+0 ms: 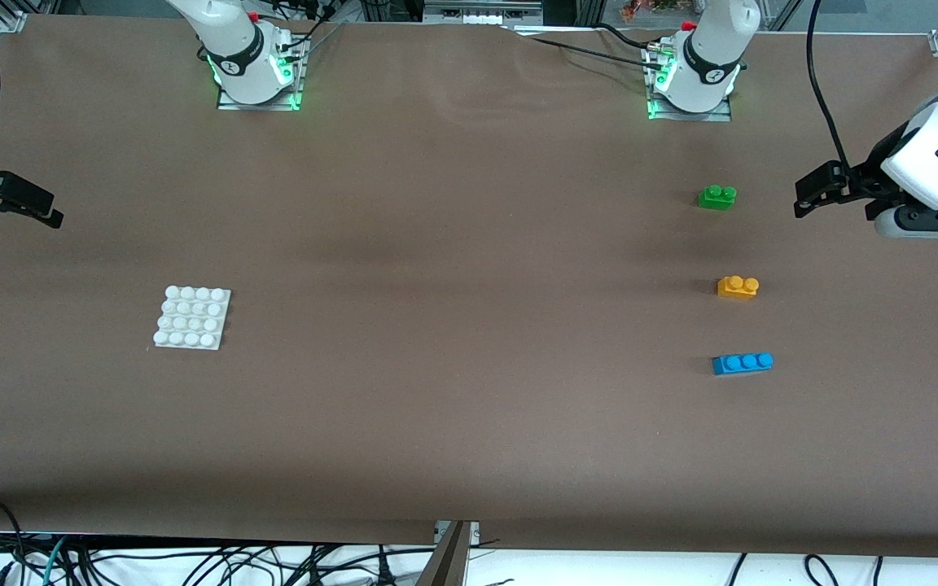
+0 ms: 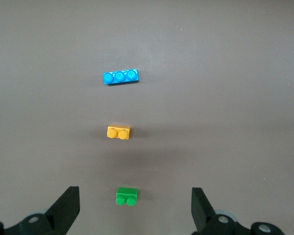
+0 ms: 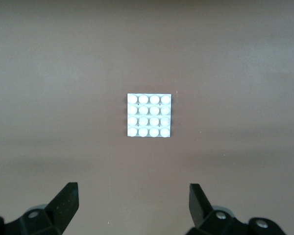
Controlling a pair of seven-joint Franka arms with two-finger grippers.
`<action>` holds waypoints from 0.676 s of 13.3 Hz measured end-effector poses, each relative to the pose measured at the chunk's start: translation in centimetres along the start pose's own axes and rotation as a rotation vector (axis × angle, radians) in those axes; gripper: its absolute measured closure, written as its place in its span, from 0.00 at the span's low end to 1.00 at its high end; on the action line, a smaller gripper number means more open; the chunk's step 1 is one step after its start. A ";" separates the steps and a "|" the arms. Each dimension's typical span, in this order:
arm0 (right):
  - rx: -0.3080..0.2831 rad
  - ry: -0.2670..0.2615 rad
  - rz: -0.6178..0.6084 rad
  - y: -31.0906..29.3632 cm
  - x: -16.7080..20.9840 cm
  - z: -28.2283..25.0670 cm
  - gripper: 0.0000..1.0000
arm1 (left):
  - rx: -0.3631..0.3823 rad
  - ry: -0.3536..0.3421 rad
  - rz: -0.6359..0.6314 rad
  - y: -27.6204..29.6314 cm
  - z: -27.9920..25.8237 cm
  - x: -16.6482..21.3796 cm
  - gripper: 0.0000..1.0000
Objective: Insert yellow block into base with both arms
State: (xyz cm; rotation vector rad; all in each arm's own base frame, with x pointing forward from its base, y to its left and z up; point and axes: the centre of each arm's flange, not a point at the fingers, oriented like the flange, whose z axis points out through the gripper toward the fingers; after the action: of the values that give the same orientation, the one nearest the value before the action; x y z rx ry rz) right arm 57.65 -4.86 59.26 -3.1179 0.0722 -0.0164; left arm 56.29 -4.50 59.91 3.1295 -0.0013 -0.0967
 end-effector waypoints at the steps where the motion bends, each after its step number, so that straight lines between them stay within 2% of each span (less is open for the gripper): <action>1: 0.000 0.000 0.000 0.0 0.0 0.0 0.00 | 0.000 0.000 0.000 0.0 0.0 0.0 0.00; 6: 0.000 -0.004 0.001 0.1 0.1 0.2 0.00 | 0.000 0.000 0.000 0.0 0.0 0.0 0.00; 9: -0.001 -0.043 0.008 0.4 1.0 2.6 0.00 | 0.000 0.001 0.000 0.0 0.0 0.0 0.00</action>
State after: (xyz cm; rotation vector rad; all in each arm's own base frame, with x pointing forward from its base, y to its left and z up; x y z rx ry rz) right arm 58.70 -5.22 56.68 -3.1168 0.0846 0.0514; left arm 56.30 -4.49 59.94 3.1294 -0.0011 -0.0958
